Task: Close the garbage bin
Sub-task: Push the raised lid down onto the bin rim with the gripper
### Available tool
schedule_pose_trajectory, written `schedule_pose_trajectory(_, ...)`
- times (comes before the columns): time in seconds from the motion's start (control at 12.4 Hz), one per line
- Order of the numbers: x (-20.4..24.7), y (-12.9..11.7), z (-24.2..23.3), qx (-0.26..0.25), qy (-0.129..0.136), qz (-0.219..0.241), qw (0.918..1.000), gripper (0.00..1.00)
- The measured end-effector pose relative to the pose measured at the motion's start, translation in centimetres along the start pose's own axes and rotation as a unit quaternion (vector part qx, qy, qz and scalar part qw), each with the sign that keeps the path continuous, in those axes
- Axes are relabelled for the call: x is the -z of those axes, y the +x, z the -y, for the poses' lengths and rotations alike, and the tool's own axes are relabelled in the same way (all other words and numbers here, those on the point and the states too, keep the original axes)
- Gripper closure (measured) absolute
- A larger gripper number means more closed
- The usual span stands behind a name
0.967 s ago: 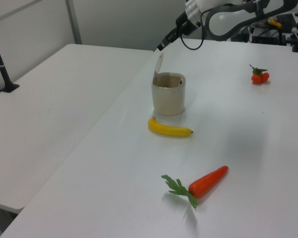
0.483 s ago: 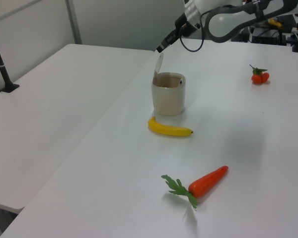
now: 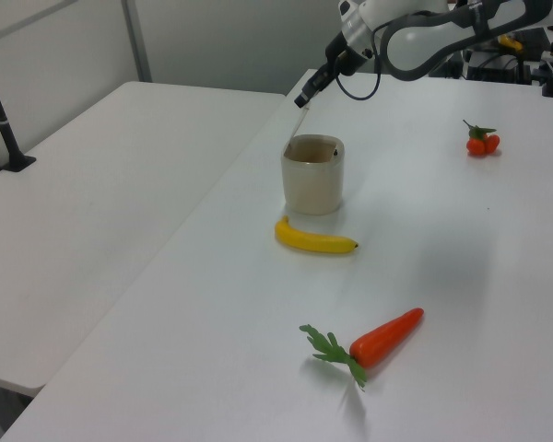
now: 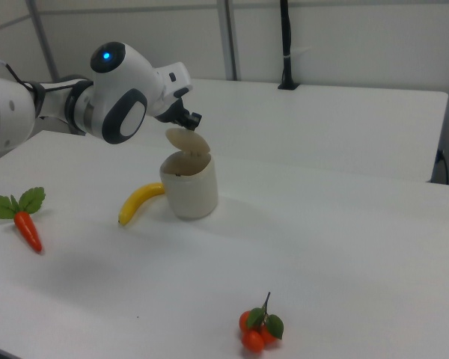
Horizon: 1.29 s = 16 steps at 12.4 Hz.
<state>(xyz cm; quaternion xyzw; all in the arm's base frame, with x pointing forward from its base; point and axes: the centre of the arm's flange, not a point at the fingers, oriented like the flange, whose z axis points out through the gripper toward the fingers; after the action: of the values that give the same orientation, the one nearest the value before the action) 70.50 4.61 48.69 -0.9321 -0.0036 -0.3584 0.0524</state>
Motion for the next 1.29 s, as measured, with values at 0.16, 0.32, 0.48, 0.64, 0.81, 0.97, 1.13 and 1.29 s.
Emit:
schedule_pose_trajectory(0.16,0.4,-0.3,0.0,-0.001,0.006,0.039,0.9992,0.99)
schedule_pose_trajectory(0.32,0.7,-0.5,0.0,-0.001,0.009,0.059,0.9982,0.99)
schedule_pose_trajectory(0.48,0.6,-1.0,-0.2,0.002,0.010,0.083,0.9965,0.99)
schedule_pose_trajectory(0.64,0.0,-1.8,-0.3,0.013,0.004,0.104,0.9945,0.99)
schedule_pose_trajectory(0.81,-0.4,-2.5,-0.4,0.016,0.001,0.113,0.9935,0.99)
schedule_pose_trajectory(0.97,-1.0,-3.5,-0.5,0.020,-0.002,0.123,0.9922,0.99)
schedule_pose_trajectory(1.13,-1.5,-4.3,-0.6,0.025,-0.006,0.132,0.9909,0.99)
schedule_pose_trajectory(1.29,-2.0,-5.0,-0.6,0.029,-0.007,0.141,0.9896,0.99)
